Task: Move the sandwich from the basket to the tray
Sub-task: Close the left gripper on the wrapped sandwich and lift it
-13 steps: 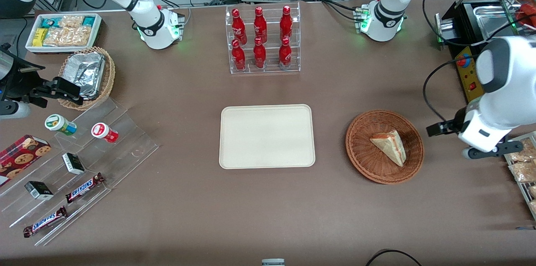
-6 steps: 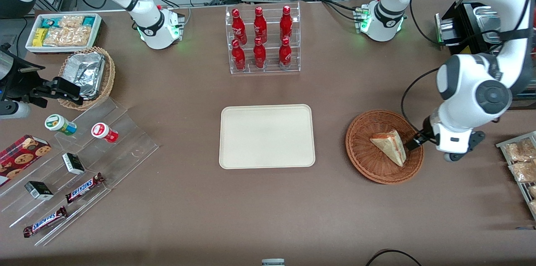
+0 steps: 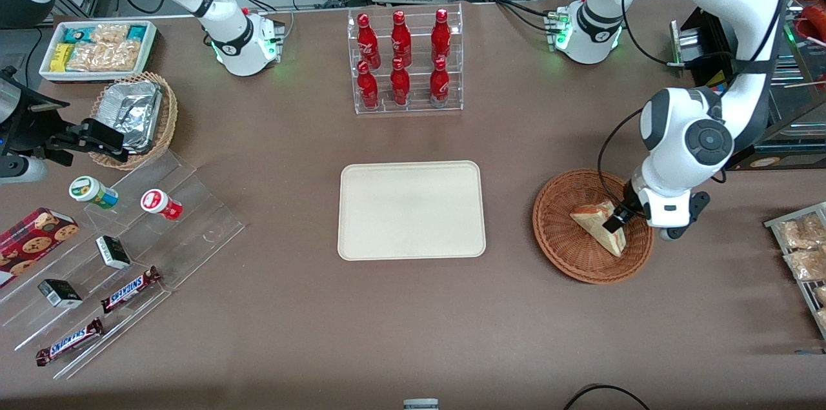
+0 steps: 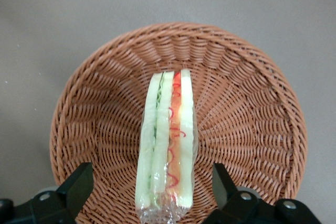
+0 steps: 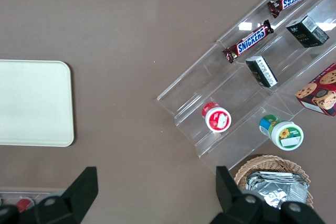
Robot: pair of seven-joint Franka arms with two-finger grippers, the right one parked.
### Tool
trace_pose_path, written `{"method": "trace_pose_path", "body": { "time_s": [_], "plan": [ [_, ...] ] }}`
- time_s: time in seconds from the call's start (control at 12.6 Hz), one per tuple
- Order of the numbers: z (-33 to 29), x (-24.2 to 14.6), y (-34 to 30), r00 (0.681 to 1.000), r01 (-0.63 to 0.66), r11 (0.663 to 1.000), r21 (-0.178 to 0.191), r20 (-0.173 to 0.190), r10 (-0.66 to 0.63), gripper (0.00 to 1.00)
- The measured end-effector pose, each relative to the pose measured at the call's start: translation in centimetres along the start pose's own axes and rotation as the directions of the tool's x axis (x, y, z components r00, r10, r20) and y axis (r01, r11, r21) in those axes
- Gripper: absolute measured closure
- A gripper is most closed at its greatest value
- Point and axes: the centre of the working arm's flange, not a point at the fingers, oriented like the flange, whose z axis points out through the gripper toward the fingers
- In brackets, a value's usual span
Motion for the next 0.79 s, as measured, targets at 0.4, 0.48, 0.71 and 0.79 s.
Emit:
{"method": "trace_pose_path", "body": {
  "time_s": [0.4,0.48,0.71,0.79],
  "plan": [
    [1.9,-1.4,0.2,1.000,0.004,1.000,-0.004,0.002,-0.004,0.00],
    [2.4,-1.6,0.0,1.000,0.004,1.000,-0.005,0.003,-0.004,0.00],
    [3.0,-1.7,-0.1,1.000,0.007,1.000,-0.002,0.006,-0.007,0.17],
    [2.9,-1.6,-0.1,1.000,0.007,1.000,-0.006,0.003,-0.007,0.30]
  ]
}}
